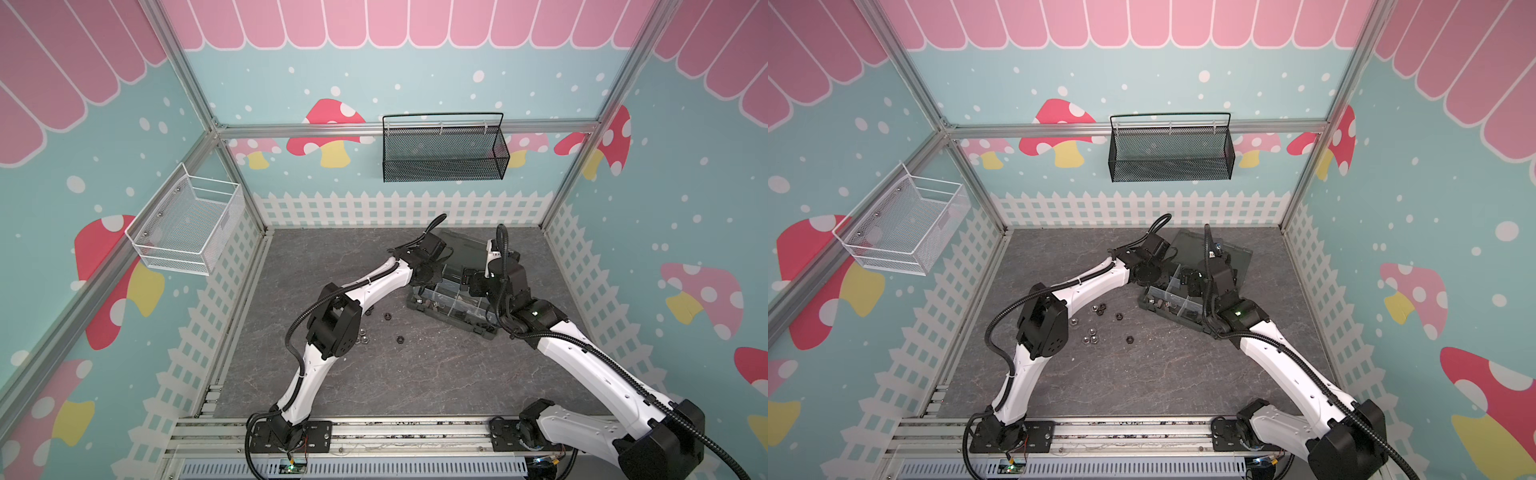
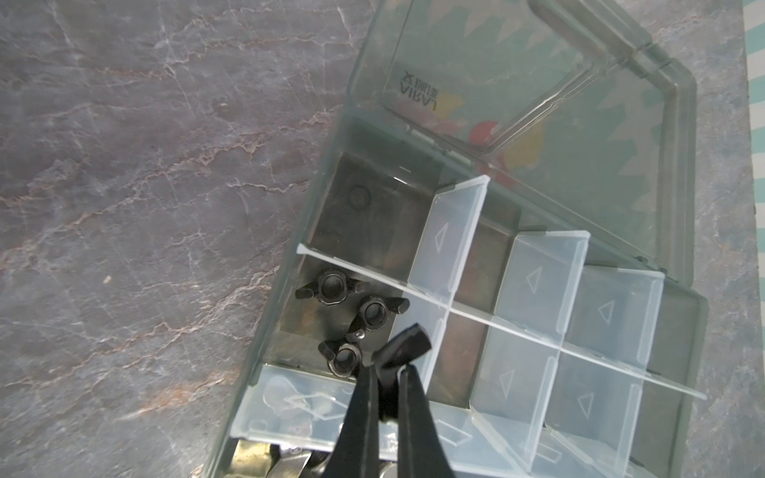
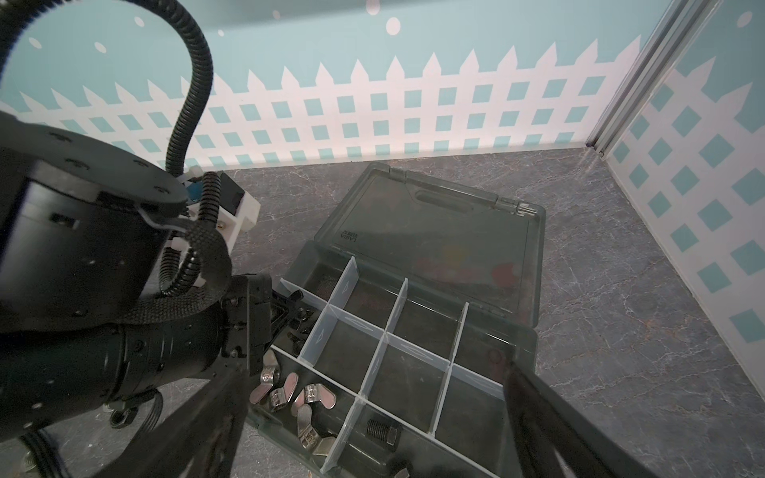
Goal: Sort the screws and nuts into containers
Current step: Place the nut into the container, then pick up the nut from the center of the table.
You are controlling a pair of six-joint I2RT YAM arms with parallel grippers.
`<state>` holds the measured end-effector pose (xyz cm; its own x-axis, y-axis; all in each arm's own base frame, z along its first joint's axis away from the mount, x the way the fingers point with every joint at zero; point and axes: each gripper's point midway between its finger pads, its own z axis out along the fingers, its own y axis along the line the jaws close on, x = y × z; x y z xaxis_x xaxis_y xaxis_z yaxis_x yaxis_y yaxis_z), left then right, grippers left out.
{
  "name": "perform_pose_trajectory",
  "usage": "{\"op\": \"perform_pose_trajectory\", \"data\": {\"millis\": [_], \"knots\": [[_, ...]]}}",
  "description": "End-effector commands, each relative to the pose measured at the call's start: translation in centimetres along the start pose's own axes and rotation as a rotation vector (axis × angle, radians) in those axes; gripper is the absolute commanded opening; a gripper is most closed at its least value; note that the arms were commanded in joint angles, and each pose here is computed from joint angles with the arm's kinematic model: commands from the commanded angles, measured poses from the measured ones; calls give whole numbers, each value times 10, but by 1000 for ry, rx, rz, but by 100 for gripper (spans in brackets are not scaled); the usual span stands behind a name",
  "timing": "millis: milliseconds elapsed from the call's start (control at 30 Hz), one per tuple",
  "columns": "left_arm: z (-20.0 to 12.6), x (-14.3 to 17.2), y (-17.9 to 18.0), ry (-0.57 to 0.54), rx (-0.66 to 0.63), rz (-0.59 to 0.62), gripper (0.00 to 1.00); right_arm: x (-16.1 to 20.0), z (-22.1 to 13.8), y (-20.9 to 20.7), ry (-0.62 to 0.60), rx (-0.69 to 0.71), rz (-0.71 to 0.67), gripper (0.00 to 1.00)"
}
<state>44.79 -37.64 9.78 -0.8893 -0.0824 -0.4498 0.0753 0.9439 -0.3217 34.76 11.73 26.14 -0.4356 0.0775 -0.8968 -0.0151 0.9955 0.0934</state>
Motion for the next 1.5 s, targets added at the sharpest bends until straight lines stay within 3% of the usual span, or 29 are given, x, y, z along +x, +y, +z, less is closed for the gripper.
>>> {"op": "perform_pose_trajectory", "data": {"millis": [0,167,467,800,933,1033,1133,1300,1467], "knots": [[1,-7,4,-15,-23,-4,16,4,4,-1,0,2,16,97],[-2,-7,2,-17,-18,-7,23,2,3,0,-4,1,14,97],[-29,-19,2,-67,-16,-26,24,-1,3,3,-10,-13,8,97],[-90,-24,55,-198,-82,-144,30,2,12,21,22,-88,-28,97],[-120,-19,90,-272,-106,-222,41,8,18,35,54,-135,-41,99],[-144,-13,120,-327,-127,-284,50,17,24,51,87,-177,-60,95],[-167,-3,155,-389,-170,-359,64,26,29,75,118,-229,-89,91],[-198,24,213,-478,-237,-493,96,47,34,127,181,-329,-160,84],[-219,59,270,-559,-317,-632,100,80,42,182,283,-446,-247,77]]}}
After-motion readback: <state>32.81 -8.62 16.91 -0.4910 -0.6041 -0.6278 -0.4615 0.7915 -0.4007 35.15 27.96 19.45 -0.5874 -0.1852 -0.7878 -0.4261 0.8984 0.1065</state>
